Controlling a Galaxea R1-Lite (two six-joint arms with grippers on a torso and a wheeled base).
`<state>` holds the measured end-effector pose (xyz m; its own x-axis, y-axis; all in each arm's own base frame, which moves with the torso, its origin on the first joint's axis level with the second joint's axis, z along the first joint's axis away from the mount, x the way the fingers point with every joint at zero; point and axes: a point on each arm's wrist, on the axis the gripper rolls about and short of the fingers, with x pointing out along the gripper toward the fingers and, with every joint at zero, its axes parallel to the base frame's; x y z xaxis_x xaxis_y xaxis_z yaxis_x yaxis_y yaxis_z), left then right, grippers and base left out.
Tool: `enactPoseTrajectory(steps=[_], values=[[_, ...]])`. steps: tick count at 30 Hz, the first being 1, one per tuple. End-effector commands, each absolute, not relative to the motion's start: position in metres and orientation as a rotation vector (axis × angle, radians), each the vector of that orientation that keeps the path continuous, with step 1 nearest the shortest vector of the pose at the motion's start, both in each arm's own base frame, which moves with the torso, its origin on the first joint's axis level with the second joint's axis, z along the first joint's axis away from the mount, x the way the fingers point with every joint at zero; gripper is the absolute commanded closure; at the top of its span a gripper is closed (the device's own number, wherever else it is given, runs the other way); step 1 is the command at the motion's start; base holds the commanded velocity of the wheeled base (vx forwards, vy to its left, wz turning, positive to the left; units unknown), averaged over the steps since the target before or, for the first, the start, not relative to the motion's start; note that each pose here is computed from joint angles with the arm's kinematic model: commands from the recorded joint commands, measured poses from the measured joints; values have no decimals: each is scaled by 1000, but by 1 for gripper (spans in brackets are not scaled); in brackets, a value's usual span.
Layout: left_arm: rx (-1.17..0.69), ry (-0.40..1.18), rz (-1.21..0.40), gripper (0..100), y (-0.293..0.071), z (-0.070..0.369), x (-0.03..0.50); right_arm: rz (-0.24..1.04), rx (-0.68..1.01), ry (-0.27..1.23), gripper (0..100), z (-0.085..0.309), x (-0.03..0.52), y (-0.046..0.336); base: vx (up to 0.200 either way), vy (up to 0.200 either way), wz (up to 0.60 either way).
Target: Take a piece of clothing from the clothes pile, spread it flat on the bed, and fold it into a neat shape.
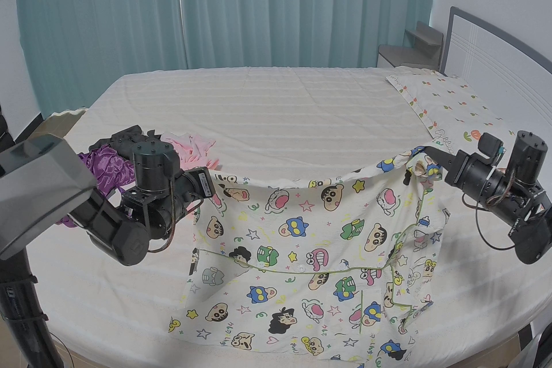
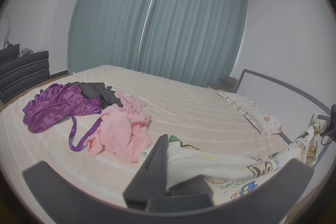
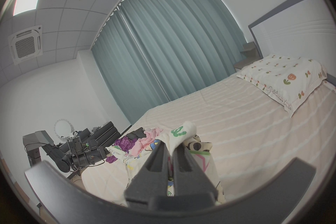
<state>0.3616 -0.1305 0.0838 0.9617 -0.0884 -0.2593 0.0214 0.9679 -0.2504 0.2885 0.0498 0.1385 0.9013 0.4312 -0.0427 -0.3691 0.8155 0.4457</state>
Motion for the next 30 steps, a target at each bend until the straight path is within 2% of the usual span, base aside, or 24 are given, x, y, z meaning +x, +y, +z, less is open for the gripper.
enactPoseTrajectory(steps=[1,5,12,14,19,21,25,30], values=[[-266,328,5,0,-135,29,397,369,458,244,0,72,333,47,0,0,0],[-277,320,28,0,-135,10,420,346,471,254,0,53,357,48,0,0,0],[-283,229,179,0,-117,-18,468,196,533,199,0,22,397,46,0,0,0],[-286,182,268,0,-106,-24,482,86,576,146,0,13,410,36,0,0,0],[-299,165,306,0,-90,-20,485,3,599,148,0,7,407,12,0,0,0],[-327,149,320,0,-82,-4,481,-49,603,206,0,-2,391,-6,0,0,0],[-388,169,303,0,-81,25,454,-55,614,323,0,-13,361,-20,0,0,0],[-527,234,176,0,-90,62,397,47,628,434,0,-23,312,-25,0,0,0]])
